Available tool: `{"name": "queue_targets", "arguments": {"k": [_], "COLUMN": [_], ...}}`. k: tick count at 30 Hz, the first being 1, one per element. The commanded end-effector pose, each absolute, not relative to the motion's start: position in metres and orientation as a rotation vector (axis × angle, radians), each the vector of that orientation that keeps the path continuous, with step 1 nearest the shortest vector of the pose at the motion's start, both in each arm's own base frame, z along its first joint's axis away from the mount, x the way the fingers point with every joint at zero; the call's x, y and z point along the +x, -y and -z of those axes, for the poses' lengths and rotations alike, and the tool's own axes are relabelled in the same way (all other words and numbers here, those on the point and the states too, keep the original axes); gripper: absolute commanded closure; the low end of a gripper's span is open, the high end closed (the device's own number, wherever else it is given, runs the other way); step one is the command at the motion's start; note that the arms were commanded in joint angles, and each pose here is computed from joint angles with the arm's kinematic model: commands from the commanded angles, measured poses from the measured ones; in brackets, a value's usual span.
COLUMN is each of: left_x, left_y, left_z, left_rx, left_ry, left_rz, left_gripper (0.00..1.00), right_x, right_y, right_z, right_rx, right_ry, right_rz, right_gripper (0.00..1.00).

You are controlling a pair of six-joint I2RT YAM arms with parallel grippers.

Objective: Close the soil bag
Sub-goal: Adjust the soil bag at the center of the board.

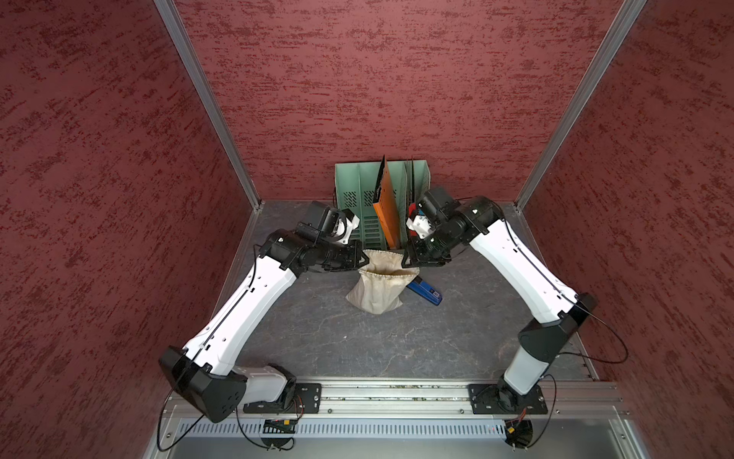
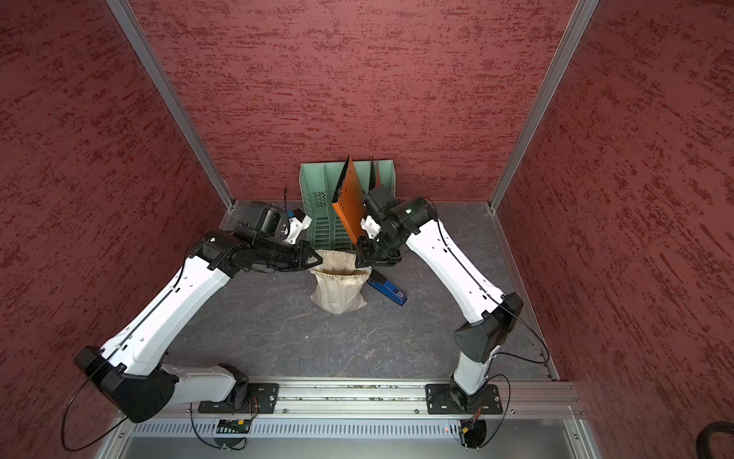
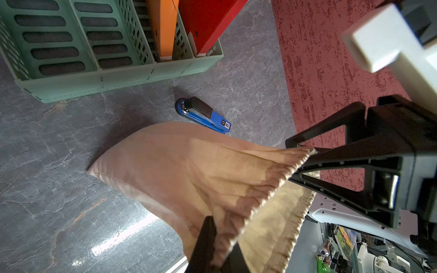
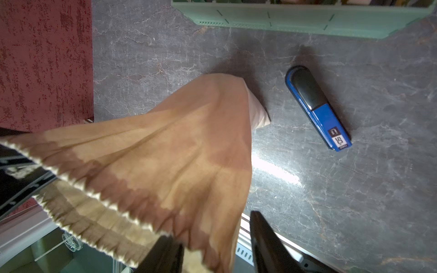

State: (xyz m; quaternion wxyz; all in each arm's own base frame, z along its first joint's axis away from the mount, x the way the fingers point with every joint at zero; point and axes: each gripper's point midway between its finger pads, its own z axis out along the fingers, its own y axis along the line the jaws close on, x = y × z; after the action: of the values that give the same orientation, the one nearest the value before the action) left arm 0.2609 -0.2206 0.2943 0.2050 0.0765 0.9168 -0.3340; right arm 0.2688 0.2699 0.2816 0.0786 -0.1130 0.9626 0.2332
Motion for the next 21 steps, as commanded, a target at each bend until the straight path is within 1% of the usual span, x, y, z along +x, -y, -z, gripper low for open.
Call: {"name": "queue_targets", "arguments": {"k": [1, 6, 9, 11, 17, 21], "left_x": [0.256, 0.256, 0.256, 0.255, 0.25, 0.247], "left_y": [0.221, 0.219, 0.219, 0.219, 0.215, 0.213], "left_z": [-0.314, -0.315, -0.314, -0.313, -0.308, -0.309], "left_rx": [0.231, 0.22, 0.221, 0.226, 0.244, 0.246], "left_ry": [-2.479, -2.476, -2.474, -2.476, -2.489, -2.479], "left_rz": [0.966, 0.958, 0.959, 0.958, 0.943, 0.945], "left_gripper": [0.91, 0.91, 0.91, 0.91, 0.91, 0.91], "right_x": [0.266, 0.249, 0.243, 0.247, 0.274, 0.286], "right_y": [-0.276, -0.254, -0.247, -0.25, -0.282, -0.291], "right_z": [-0.291, -0.283, -0.282, -0.283, -0.297, -0.293], "right_rx": [-0.349, -0.324, -0.301, -0.307, -0.329, -0.381], "right_ry": [-2.874, -2.951, -2.951, -2.924, -2.843, -2.858], "right_rz": [-0.706, -0.539, -0.523, -0.539, -0.658, -0.635], "right_gripper": [0.45, 0.42, 0.41, 0.42, 0.42, 0.41]}}
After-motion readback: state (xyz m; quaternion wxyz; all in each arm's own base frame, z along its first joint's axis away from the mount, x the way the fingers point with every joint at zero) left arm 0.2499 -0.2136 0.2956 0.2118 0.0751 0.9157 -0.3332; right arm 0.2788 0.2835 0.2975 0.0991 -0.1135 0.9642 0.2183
